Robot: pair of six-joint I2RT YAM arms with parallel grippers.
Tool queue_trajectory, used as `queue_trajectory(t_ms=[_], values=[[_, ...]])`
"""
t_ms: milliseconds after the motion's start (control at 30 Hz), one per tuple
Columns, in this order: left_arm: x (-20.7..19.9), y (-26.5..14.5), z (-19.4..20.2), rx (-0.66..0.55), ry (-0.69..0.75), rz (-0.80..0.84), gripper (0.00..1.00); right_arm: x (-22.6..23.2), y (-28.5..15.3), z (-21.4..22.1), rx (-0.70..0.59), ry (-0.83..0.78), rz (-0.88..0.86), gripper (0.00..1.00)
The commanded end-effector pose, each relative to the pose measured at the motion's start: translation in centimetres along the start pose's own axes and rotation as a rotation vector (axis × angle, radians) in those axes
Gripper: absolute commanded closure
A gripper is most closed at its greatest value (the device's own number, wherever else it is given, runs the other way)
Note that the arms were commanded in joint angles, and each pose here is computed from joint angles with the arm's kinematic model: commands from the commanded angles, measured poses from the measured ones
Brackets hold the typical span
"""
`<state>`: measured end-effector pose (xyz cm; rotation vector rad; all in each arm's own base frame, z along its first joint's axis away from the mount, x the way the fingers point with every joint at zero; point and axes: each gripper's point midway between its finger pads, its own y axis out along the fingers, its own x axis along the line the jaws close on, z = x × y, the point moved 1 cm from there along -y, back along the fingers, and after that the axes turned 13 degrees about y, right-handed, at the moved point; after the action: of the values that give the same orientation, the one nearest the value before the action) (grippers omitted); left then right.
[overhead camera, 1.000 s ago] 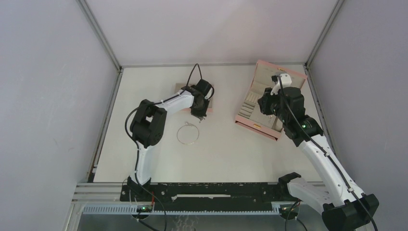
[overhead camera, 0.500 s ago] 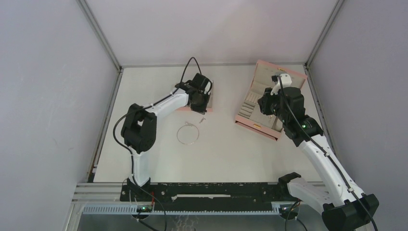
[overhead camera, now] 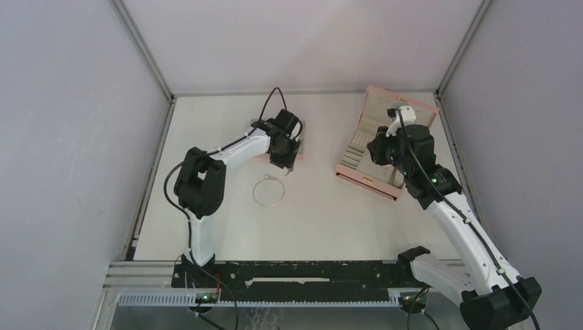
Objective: Organize the mixed jewelry
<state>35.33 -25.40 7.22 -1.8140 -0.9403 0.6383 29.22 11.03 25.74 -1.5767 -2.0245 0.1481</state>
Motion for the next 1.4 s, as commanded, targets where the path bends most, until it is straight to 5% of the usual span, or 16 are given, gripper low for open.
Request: queue_trajectory(t_ms=[0,600,1367], values=[[-0.2,1.0,1.5,0.062,0.021,0.009,0.6,1.1,-0.2,-0.9,-0.029,0.017,-0.04,0.72],[0.2,2.4,1.6,0.091,0.009,-0.013,0.73,1.1,-0.1,-1.0,-0.031,0.011,-0.038,0.72],[0.9,2.5,0.1,0.055,-0.004,-0.05,0.78,1.2,0.0,-1.0,-0.033,0.017,-0.044,0.72]])
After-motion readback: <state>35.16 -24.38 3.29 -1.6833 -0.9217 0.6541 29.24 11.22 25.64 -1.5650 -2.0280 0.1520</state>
